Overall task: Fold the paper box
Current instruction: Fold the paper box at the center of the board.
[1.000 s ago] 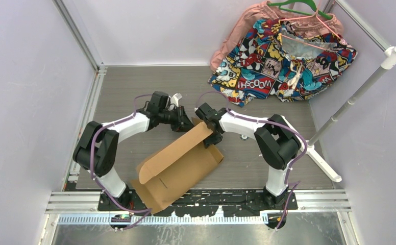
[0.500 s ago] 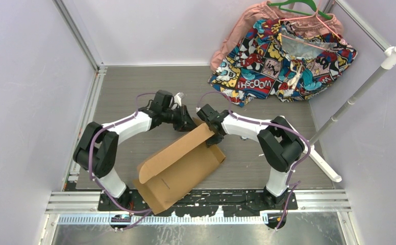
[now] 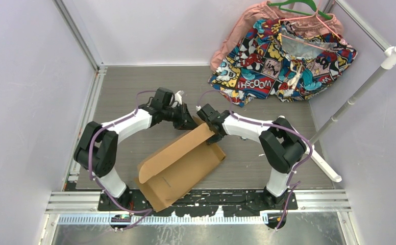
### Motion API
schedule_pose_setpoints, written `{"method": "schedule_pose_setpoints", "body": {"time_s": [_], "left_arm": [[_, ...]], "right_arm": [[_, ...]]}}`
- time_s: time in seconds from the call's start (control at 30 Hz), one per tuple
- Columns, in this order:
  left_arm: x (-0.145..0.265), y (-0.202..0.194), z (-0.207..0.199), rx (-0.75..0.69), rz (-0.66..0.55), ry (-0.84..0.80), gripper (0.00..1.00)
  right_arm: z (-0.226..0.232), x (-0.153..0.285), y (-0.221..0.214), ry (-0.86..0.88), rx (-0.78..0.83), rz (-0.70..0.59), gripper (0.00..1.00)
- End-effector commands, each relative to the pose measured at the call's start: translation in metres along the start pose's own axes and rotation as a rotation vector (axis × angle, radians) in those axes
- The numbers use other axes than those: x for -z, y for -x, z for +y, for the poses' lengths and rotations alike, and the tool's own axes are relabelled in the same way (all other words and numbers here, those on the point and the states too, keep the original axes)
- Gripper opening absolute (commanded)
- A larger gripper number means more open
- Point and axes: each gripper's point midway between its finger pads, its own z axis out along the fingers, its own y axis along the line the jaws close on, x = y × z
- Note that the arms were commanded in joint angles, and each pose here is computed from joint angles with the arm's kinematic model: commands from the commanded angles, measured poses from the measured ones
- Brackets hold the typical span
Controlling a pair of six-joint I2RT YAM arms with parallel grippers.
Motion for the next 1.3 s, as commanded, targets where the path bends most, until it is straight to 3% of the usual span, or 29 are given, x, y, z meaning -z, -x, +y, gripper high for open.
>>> {"method": "schedule_pose_setpoints", "body": {"time_s": [0.0, 0.33, 0.43, 0.5, 0.6, 0.87, 1.1, 1.27], "left_arm": [[0.007, -0.001, 0.003, 0.016, 0.05, -0.042, 0.09], [0.014, -0.012, 0.05, 0.05, 0.113, 0.108, 0.12], [0.011, -0.023, 0.051, 0.053, 0.132, 0.115, 0.11], [0.007, -0.031, 0.046, 0.039, 0.144, 0.119, 0.11], [0.0, -0.041, 0.038, 0.022, 0.159, 0.123, 0.11], [-0.016, -0.056, 0.025, 0.003, 0.178, 0.119, 0.1], [-0.029, -0.057, 0.011, -0.014, 0.178, 0.107, 0.09], [-0.031, -0.043, 0.001, -0.038, 0.146, 0.113, 0.08]], "right_arm": [[-0.004, 0.017, 0.05, -0.072, 0.024, -0.205, 0.21], [-0.005, 0.014, 0.049, -0.058, 0.011, -0.183, 0.24], [-0.005, 0.013, 0.048, -0.05, -0.002, -0.168, 0.33], [-0.004, 0.014, 0.049, -0.045, -0.012, -0.169, 0.45], [-0.005, 0.017, 0.053, -0.051, -0.027, -0.183, 0.49], [-0.005, 0.017, 0.057, -0.045, -0.058, -0.199, 0.37], [-0.002, 0.017, 0.061, -0.028, -0.077, -0.229, 0.4], [-0.007, 0.017, 0.063, -0.042, -0.092, -0.255, 0.2]]}}
